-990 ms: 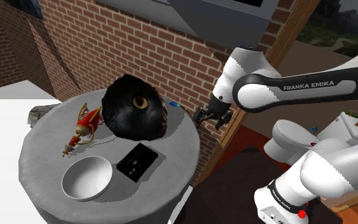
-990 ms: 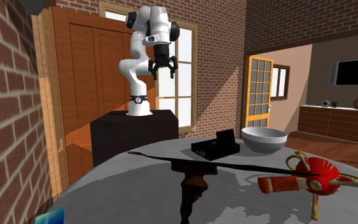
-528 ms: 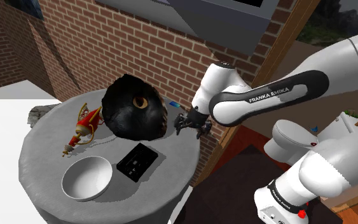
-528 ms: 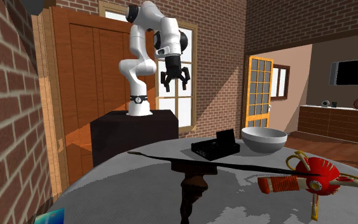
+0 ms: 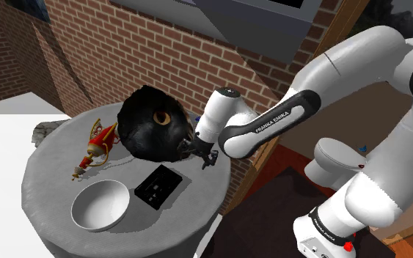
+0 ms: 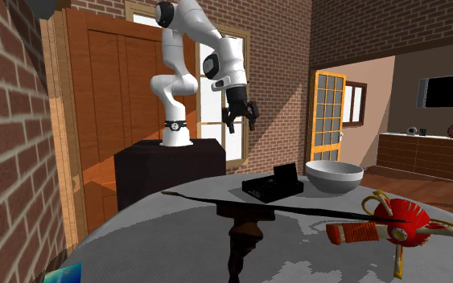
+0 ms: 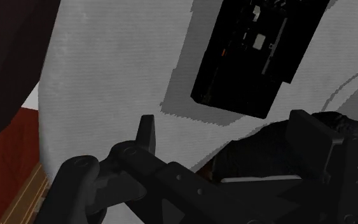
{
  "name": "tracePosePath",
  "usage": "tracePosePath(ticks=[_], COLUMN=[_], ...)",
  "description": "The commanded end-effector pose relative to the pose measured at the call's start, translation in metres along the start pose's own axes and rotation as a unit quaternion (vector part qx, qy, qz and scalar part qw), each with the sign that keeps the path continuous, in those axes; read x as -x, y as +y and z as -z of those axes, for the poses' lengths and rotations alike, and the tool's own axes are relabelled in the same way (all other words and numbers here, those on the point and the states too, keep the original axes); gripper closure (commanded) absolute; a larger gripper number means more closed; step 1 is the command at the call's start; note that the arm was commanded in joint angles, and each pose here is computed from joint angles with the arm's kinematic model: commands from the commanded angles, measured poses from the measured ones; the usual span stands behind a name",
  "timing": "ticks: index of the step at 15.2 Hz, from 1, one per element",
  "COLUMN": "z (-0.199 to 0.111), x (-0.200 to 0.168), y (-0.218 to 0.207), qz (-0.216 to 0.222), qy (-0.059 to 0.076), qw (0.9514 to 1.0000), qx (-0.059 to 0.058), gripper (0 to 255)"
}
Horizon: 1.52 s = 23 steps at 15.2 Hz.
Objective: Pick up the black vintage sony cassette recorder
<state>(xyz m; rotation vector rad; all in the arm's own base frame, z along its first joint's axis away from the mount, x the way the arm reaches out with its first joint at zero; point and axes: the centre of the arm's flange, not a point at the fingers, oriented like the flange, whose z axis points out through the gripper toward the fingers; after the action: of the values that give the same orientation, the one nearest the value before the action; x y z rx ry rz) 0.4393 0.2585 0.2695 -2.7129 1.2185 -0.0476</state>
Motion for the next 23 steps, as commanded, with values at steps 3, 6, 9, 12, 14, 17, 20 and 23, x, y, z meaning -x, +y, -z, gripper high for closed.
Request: tracePosePath(ticks=[3,6,9,12,14,17,20,23], z=[-0.040,-0.067,-0.094,-0.120,-0.126,-0.142,-0.161,-0.161], x=[0.001,-0.002,-0.006,-0.012,-0.012,-0.013,-0.014,-0.014], y=[-0.034,-0.059,-0.085,-0.111,-0.111,-0.108,-0.105,-0.106], qz=[-0.049,-0.084,-0.119,-0.154,-0.155,-0.155,-0.155,-0.155], qy=[0.000,0.000,0.000,0.000,0.000,0.000,0.000,0.000], qw=[0.9987,0.9962,0.9923,0.9871,0.9869,0.9869,0.9869,0.9869], qx=[-0.014,-0.024,-0.034,-0.044,-0.044,-0.044,-0.044,-0.044], gripper=[0,0,0,0,0,0,0,255])
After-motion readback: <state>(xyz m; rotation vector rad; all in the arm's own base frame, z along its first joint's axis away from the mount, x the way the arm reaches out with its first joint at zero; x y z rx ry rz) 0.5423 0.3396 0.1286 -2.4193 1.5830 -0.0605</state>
